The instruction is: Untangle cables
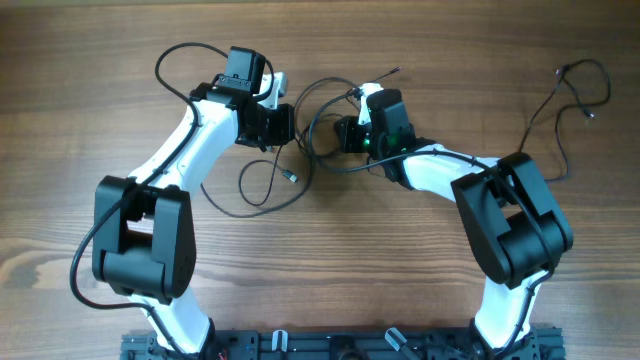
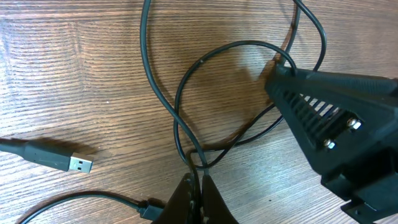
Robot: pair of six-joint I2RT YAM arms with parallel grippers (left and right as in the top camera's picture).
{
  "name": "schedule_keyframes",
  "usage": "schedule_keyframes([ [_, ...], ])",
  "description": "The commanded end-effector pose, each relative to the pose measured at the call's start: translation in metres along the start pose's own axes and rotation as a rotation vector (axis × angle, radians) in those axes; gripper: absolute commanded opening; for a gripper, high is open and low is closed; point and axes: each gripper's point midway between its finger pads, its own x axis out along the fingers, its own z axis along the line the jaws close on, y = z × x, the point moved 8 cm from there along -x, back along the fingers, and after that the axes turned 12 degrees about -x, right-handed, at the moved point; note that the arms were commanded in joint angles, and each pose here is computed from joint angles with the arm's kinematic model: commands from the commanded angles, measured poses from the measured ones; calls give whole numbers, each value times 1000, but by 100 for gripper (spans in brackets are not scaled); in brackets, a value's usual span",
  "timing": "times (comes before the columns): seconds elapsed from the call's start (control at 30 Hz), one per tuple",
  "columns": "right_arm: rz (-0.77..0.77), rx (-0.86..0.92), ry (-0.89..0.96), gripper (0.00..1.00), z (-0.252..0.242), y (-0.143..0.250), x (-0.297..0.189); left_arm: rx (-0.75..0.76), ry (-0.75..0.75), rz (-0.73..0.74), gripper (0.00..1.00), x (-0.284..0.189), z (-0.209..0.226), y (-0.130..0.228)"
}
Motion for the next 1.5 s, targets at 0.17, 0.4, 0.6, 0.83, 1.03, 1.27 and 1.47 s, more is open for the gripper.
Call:
schedule_keyframes([
  [0.17, 9, 2, 12, 13, -4, 3, 6, 27, 22, 8, 4, -1, -3, 2],
  [0.4, -45, -17, -102, 4, 14, -21, -14, 18, -86, -46, 4, -1, 7, -3],
  [0.6, -257, -78, -173, 4, 47, -84, -87, -166, -301, -183, 4, -6, 28, -13],
  [0.83, -416, -129, -205, 4, 75, -118, -174, -195, -334, -203, 4, -7, 31, -13],
  [1.03, -531, -179, -189, 4, 90, -129, -236, -198, -342, -205, 4, -8, 32, -13],
  [1.27, -651, -203, -136, 4, 99, -130, -300, -198, -342, -204, 4, -8, 33, -13],
  [1.47, -667, -206, -104, 4, 99, -125, -318, -199, -343, -201, 9, -8, 33, -13],
])
